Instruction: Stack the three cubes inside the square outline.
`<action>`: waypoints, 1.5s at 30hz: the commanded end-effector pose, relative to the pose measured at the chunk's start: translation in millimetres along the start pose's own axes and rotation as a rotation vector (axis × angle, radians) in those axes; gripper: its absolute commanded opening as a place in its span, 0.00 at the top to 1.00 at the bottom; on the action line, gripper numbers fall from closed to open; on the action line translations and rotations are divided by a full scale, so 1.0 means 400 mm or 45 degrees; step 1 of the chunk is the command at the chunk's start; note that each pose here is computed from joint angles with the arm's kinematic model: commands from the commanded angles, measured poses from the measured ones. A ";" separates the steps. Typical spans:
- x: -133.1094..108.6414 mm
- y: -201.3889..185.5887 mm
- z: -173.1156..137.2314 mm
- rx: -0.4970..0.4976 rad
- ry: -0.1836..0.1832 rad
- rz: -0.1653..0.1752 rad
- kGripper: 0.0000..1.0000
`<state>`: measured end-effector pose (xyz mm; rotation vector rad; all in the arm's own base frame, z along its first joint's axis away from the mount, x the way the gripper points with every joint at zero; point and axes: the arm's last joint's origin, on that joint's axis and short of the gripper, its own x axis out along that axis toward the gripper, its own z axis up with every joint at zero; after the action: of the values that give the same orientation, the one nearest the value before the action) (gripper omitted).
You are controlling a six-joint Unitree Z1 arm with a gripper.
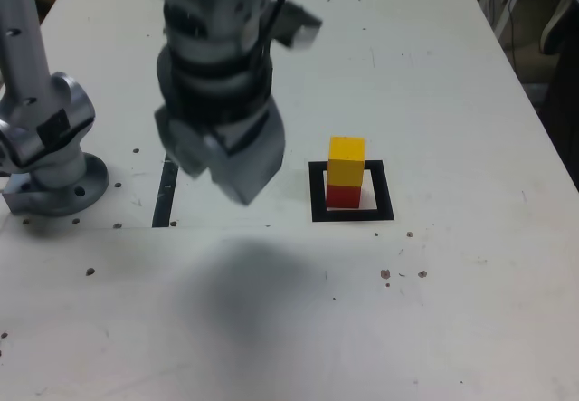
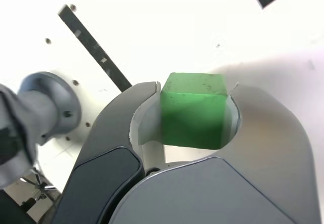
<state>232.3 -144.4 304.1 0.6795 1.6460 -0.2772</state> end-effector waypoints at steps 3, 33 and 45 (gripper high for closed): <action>-0.068 0.069 -0.001 -0.046 -0.079 -0.004 0.90; -0.026 0.330 0.086 -0.604 -0.020 -0.203 0.91; 0.008 0.313 0.148 -0.579 -0.007 -0.192 0.91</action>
<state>350.4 -75.6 316.5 0.2100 1.6771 -0.0102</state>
